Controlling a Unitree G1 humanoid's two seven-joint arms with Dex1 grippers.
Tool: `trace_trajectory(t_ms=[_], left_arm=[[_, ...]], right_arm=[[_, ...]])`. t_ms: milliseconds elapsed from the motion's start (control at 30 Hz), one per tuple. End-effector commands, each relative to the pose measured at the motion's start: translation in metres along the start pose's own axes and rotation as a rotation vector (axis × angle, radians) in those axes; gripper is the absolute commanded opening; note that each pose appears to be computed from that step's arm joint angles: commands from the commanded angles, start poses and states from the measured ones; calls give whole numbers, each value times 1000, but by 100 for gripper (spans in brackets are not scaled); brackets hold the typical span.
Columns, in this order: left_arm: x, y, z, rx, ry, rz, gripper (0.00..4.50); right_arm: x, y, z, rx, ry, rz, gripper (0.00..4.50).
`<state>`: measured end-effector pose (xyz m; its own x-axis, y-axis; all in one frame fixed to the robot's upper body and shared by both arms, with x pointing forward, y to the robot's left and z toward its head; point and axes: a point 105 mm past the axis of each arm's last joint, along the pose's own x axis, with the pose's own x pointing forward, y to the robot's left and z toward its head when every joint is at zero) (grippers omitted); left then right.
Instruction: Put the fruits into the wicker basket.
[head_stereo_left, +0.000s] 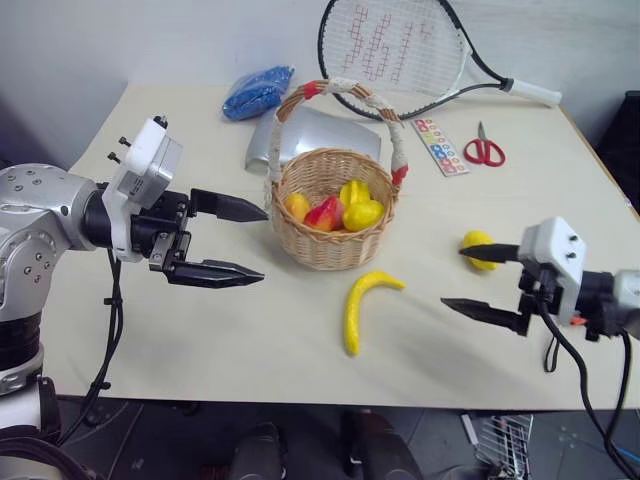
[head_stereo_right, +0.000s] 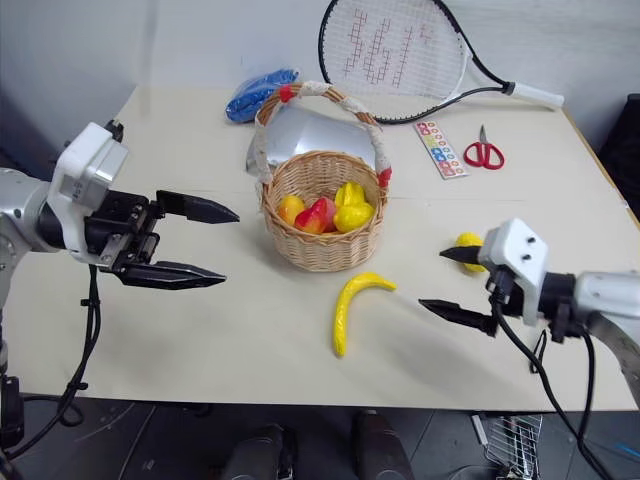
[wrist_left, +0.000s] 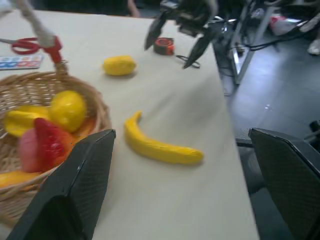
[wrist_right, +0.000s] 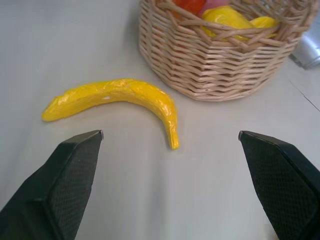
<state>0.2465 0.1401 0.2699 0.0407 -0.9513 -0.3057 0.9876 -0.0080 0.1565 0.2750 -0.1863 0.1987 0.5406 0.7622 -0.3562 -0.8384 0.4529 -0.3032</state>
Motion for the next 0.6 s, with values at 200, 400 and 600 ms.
trace_trajectory(t_ms=[200, 400, 600], left_arm=[[9, 1, 21, 83, -59, -24, 448], [12, 2, 17, 89, -25, -16, 448], [13, -2, 10, 71, -2, -44, 450]], right_arm=[[64, -10, -14, 74, 11, 108, 450], [87, -9, -47, 53, 138, 140, 450], [103, -5, -59, 46, 126, 137, 391]])
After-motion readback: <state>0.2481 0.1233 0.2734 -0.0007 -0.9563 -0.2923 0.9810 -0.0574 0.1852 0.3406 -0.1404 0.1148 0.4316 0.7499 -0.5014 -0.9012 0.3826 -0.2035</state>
